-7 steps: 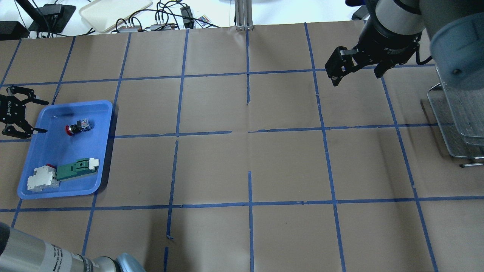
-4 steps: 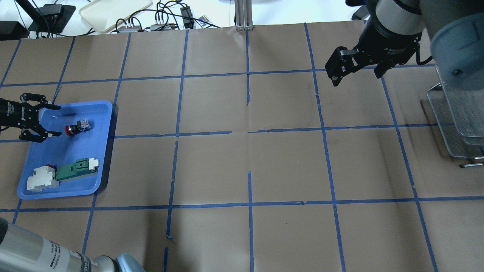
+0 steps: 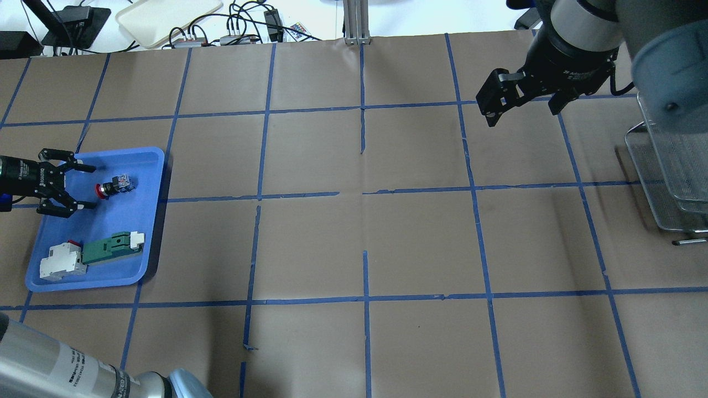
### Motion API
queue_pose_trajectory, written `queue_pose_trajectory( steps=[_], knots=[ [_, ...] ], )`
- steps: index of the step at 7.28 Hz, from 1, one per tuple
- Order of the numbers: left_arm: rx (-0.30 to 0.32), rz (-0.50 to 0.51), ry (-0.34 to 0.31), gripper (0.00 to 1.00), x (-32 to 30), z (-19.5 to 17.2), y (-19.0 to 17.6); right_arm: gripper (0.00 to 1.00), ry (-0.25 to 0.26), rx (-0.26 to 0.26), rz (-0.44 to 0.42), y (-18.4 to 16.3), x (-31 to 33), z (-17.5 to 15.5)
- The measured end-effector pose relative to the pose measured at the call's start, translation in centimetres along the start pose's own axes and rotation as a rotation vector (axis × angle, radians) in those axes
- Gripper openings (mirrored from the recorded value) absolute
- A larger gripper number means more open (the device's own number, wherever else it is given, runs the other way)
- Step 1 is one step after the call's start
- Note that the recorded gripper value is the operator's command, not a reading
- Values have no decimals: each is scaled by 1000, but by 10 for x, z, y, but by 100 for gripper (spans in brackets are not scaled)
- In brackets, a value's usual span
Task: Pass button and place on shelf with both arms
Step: 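Close the left gripper on the red-capped button in the tray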
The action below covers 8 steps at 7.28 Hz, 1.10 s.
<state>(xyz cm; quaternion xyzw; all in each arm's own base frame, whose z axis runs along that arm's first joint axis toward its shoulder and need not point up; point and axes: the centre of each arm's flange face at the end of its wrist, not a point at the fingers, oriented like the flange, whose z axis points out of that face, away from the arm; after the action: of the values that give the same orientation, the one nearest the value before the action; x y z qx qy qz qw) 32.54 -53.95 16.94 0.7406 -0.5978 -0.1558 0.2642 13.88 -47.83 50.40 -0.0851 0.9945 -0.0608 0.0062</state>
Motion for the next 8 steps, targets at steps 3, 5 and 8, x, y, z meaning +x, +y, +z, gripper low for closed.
queue_pose_trajectory(
  steps=[3, 5, 8],
  knots=[
    [-13, -25, -13, 91, -2, 10, -7, 100, 1, 7, -30, 2, -1, -4],
    [-18, -30, -18, 39, -2, 14, -10, 100, 3, 11, -69, 4, -1, -6],
    [-18, -32, -20, 0, -2, 14, -11, 100, 3, 15, -77, 3, -1, -7]
  ],
)
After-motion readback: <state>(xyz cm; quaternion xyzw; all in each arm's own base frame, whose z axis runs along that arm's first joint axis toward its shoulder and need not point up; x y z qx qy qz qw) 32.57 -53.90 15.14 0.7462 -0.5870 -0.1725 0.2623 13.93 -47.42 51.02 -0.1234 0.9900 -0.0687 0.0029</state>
